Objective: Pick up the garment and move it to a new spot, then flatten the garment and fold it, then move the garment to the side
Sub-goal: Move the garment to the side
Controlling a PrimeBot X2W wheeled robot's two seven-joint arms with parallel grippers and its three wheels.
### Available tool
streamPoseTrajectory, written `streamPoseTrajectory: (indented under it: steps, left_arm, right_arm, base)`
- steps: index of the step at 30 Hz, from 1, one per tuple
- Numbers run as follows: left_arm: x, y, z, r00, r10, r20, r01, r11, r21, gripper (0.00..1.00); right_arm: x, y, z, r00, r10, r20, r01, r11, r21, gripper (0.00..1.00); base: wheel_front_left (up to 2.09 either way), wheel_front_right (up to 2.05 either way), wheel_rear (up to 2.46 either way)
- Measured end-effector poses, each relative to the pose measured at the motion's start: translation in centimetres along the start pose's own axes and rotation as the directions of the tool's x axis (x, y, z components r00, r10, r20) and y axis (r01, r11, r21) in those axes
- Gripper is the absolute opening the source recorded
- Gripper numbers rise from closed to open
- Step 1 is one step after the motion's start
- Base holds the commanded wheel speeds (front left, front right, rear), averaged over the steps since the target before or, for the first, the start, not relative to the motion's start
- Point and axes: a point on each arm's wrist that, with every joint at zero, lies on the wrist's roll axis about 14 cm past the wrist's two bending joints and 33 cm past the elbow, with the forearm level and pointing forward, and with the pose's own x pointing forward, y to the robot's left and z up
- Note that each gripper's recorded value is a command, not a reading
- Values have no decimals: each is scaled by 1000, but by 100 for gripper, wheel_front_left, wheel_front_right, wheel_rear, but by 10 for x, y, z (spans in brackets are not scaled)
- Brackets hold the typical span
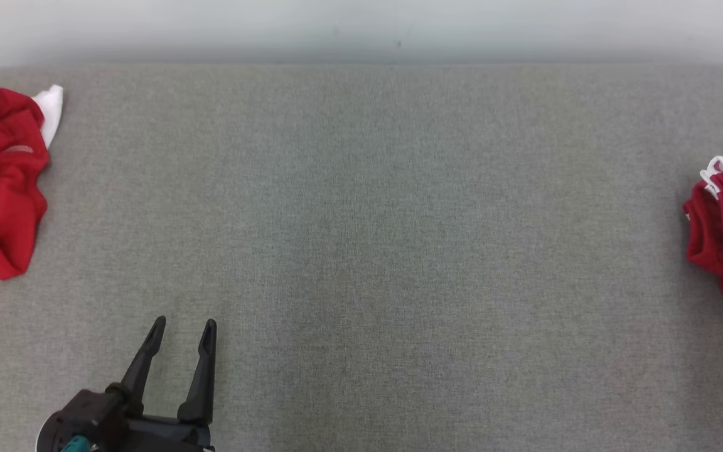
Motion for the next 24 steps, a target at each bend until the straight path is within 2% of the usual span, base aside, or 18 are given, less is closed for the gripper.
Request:
streamPoseTrajectory:
  steps: [5, 8, 12, 13, 16, 18, 19, 24]
  left_arm:
    - [-9, -3, 5, 1000, 3, 14, -3, 1000, -2, 100]
    - [-14, -4, 11, 999, 8, 31, -8, 1000, 1, 100]
    - [-28, -1, 13, 999, 31, 33, -31, 1000, 6, 100]
    - [-30, 1, 15, 999, 36, 37, -36, 999, 9, 100]
    - [-38, 4, 23, 996, 58, 63, -59, 998, 12, 100]
    - [-47, 8, 25, 994, 77, 72, -78, 997, 11, 100]
    - [-47, 8, 25, 994, 77, 72, -78, 997, 11, 100]
    - [-60, 16, 41, 985, 120, 127, -122, 992, 11, 100]
  right_arm:
    - [-21, 16, 13, 997, 37, 73, -43, 995, 89, 100]
    - [-39, 34, 23, 983, 76, 165, -109, 974, 197, 100]
    - [-60, 50, 36, 947, 108, 301, -209, 921, 330, 100]
    - [-66, 60, 39, 934, 129, 332, -245, 910, 334, 100]
    - [-87, 85, 48, 889, 172, 424, -350, 852, 389, 100]
    - [-100, 95, 51, 868, 173, 466, -391, 815, 427, 100]
    - [-100, 95, 51, 868, 173, 466, -391, 815, 427, 100]
    - [-136, 131, 62, 805, 216, 553, -510, 728, 458, 100]
  base:
    - [0, 0, 0]
    - [0, 0, 0]
    - [0, 0, 0]
    - [0, 0, 0]
    - [0, 0, 0]
    - [0, 0, 0]
    - [0, 0, 0]
    - [0, 0, 0]
